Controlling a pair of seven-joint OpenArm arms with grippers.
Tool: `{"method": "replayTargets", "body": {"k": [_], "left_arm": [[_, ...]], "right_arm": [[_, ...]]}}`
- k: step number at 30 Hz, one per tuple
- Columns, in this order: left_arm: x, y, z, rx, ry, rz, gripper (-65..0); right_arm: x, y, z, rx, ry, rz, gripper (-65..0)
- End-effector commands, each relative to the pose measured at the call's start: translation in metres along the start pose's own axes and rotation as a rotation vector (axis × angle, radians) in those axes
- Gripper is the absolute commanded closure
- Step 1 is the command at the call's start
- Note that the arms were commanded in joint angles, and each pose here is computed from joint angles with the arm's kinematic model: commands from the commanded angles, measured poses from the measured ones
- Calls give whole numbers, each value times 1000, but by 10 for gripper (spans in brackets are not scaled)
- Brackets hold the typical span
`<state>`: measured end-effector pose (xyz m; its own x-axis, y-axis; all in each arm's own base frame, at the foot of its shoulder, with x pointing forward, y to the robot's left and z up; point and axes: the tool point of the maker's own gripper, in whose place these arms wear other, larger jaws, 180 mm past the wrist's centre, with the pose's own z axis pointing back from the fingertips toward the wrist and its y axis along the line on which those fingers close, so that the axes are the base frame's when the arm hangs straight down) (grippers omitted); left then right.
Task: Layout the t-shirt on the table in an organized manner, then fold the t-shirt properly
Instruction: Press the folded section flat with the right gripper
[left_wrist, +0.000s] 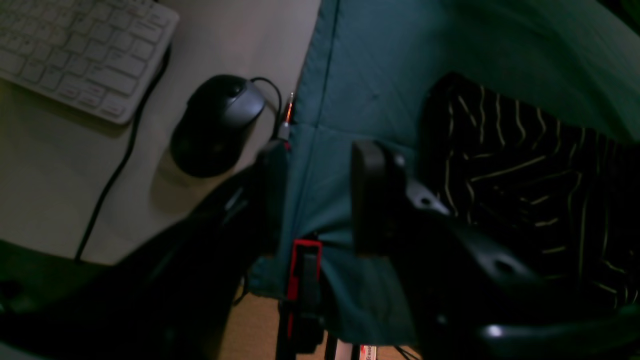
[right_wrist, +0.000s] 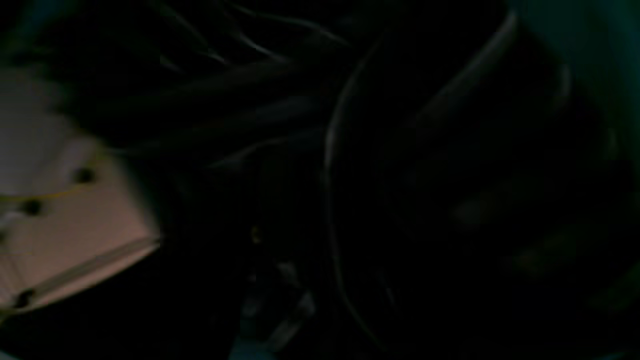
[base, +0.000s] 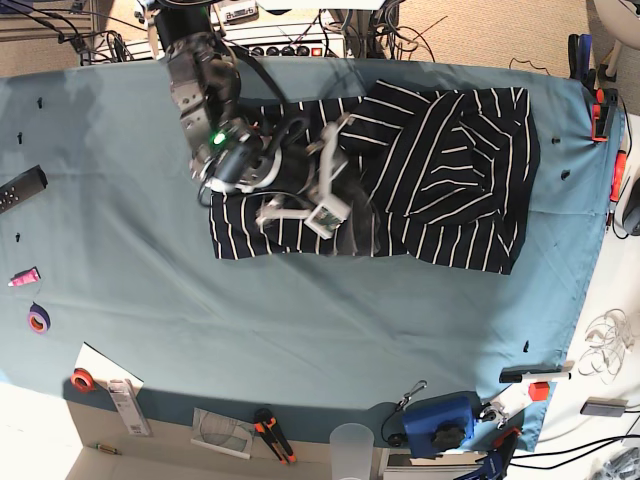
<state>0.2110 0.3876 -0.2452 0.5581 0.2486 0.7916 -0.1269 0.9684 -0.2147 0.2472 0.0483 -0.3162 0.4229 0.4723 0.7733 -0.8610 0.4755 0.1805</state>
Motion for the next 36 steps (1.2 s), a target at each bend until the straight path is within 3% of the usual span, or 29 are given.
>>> {"method": "replayTargets", "body": {"k": [1,4,7,10,13,15,18,20,25,32,34,36], "left_arm": [[17,-2,5,-6,-47,-34,-224],[17,-2,5,-6,-47,-34,-224],[17,-2,5,-6,-47,-34,-224],[17,-2,5,-6,-47,-34,-224],[17,-2,5,-6,-47,-33,-224],[16,-3,5,-9,-48,-29,-224],[14,-8,4,-33,-59,-12,-224],[11,-13,2,-59,-69,9,-224],[-10,-26,-5,-100,-76,95,-224],[-32,-48,-19,-151,-139,226,-224],[-38,-67,-31,-209,-90,172,-236],[-53,-92,-49,-267,5,57,-306]], "right_arm": [[18,9,4,47,-68,30,-192],[28,29,7,155,-127,58,-192],[34,24,13,126,-143,82,-191],[46,-3,30,2,-192,90,-191],[47,-51,57,-181,-230,24,-191],[32,-84,73,-300,-201,-45,-190],[-2,-114,84,-368,-126,-155,-182],[-26,-119,78,-336,-66,-217,-180],[-64,-95,53,-147,42,-311,-180],[-62,-90,48,-121,41,-308,-180],[-61,-90,48,-122,39,-306,-180],[-61,-91,48,-122,35,-306,-180]]}}
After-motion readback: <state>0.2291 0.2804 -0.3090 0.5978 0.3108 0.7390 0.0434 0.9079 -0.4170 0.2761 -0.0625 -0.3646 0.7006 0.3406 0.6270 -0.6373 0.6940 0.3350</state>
